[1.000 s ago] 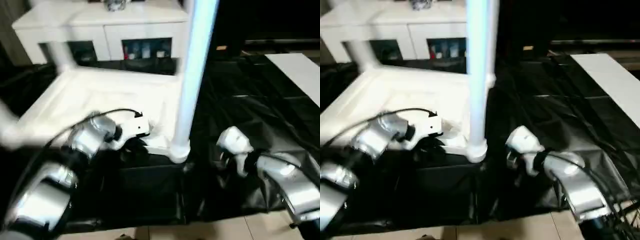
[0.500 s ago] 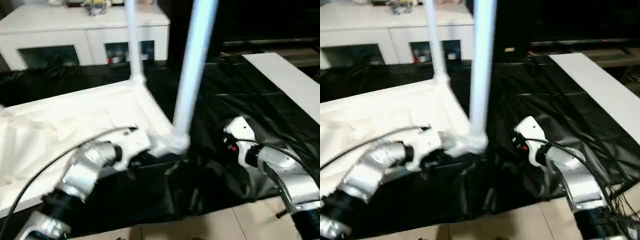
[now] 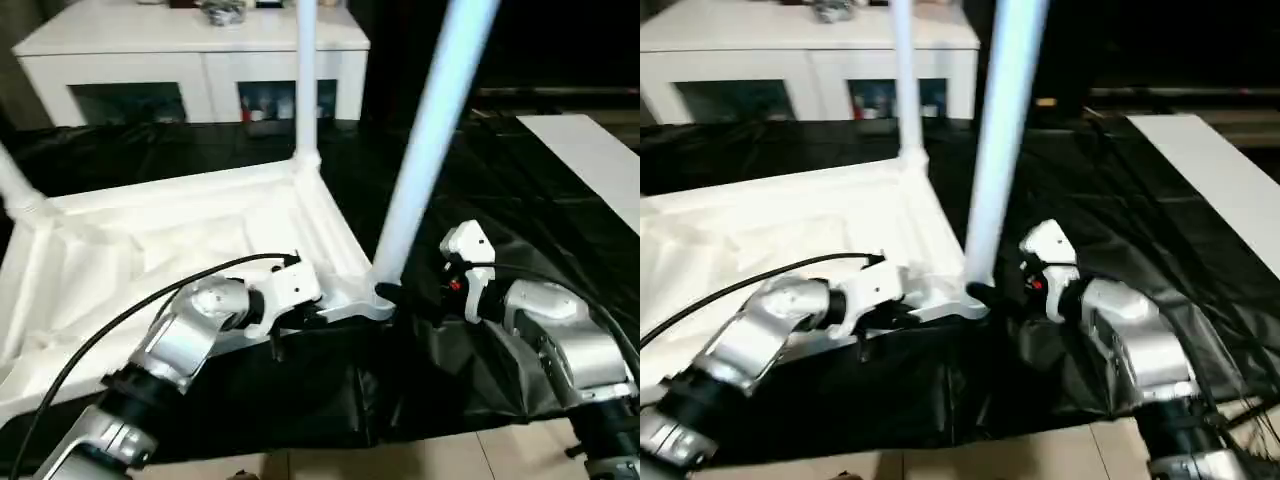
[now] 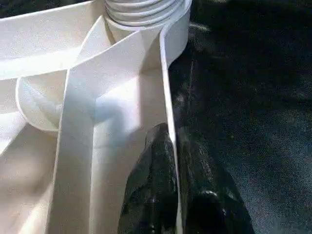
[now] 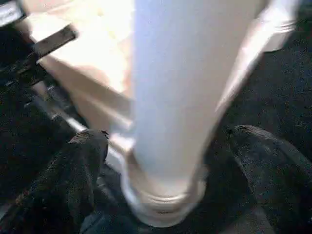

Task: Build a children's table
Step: Rotate leg to tighten

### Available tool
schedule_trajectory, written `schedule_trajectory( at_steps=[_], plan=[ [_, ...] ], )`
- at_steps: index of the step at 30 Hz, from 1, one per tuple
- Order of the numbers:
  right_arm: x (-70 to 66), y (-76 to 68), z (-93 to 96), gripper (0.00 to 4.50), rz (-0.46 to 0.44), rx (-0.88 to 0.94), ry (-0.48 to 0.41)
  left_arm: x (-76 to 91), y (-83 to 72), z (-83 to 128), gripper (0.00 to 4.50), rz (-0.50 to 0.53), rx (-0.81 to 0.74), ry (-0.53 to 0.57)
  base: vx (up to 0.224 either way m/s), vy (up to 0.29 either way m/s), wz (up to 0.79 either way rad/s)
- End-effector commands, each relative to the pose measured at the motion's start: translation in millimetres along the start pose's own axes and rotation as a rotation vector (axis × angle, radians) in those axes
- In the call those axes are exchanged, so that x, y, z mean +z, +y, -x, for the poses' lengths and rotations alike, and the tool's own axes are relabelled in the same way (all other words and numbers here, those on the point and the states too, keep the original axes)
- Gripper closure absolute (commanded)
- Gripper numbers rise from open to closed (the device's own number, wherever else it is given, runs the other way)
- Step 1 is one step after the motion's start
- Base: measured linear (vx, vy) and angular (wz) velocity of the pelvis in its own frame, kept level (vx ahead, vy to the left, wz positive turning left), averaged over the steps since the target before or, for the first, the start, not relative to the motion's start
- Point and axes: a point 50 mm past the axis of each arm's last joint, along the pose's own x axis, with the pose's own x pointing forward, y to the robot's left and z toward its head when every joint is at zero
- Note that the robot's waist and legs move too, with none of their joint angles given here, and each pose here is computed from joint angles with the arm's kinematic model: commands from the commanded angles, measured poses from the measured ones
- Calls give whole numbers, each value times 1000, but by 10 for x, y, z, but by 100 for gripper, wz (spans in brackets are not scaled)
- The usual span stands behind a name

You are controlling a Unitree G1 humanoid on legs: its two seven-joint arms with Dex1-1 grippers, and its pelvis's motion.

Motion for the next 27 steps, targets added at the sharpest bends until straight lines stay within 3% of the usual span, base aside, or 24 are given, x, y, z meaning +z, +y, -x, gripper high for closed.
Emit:
schedule_trajectory(
  at_steps=[1, 11, 13, 18, 19, 27],
  plan=[
    [-12, 1, -53, 0, 18, 23, 21, 9, -35, -54, 449, -50, -55, 35, 0, 0, 0],
    [-6, -100, -200, 0, 23, -7, 40, 18, -11, -44, 449, -71, -80, 40, 0, 0, 0],
    [-10, -109, -205, 30, 20, -8, 38, 12, -13, -43, 450, -72, -81, 41, 0, 0, 0],
    [-52, -123, -202, 57, 23, 5, 55, -28, -11, -24, 450, -70, -82, 53, 0, 0, 0],
    [-62, -129, -197, 81, 24, 7, 57, -36, -7, -18, 450, -70, -83, 56, 0, 0, 0],
    [-95, -130, -171, 133, 24, 22, 64, -57, -2, 2, 450, -69, -84, 62, 0, 0, 0]
  ],
)
